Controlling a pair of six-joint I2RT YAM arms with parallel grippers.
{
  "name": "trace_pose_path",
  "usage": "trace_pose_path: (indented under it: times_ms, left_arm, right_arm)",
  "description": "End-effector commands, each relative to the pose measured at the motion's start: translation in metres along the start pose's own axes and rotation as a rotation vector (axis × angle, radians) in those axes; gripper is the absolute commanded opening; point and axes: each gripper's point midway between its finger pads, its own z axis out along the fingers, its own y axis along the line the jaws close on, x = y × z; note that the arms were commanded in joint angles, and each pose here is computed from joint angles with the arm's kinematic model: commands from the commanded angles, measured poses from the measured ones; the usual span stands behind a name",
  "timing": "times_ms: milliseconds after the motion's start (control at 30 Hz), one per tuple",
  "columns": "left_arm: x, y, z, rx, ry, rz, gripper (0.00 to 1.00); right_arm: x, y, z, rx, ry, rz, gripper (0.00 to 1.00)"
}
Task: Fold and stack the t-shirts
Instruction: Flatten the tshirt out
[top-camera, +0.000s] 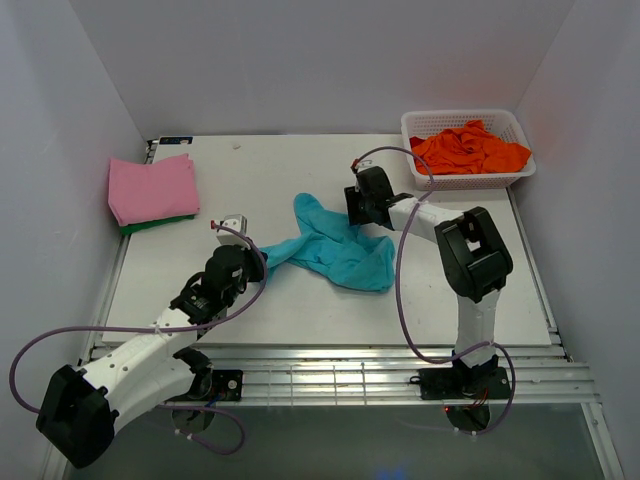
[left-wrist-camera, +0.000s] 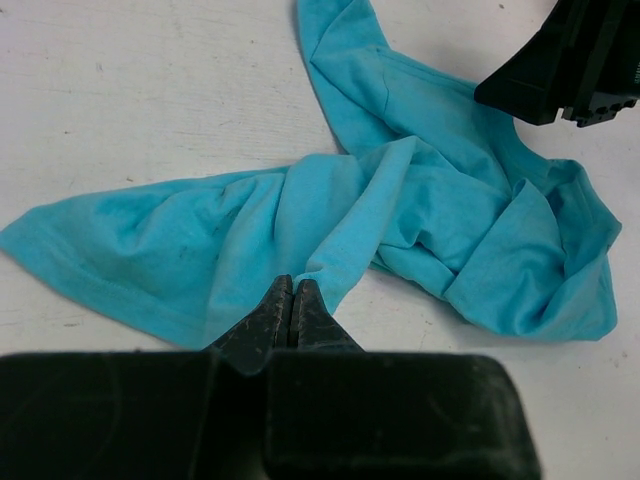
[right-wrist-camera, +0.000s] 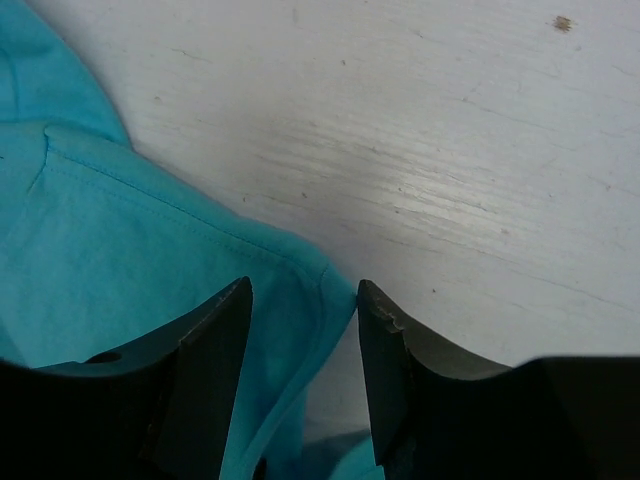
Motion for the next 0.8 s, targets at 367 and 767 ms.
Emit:
trace_pose_path:
  times_ms: [367,767]
  left_arm:
    - [-0.01,0.0,-0.005,-0.007,-0.033,-0.009,0.0]
    - [-0.089,0.041,-0.003,-0.381,-0.243,0.043,0.0]
  right_arm:
    - [0.006,-0.005,0.019,-0.006,0.033,0.004,0.46]
    - [-0.073,-0.043,-0.02,0.114,-0.087,-0.023,0.08]
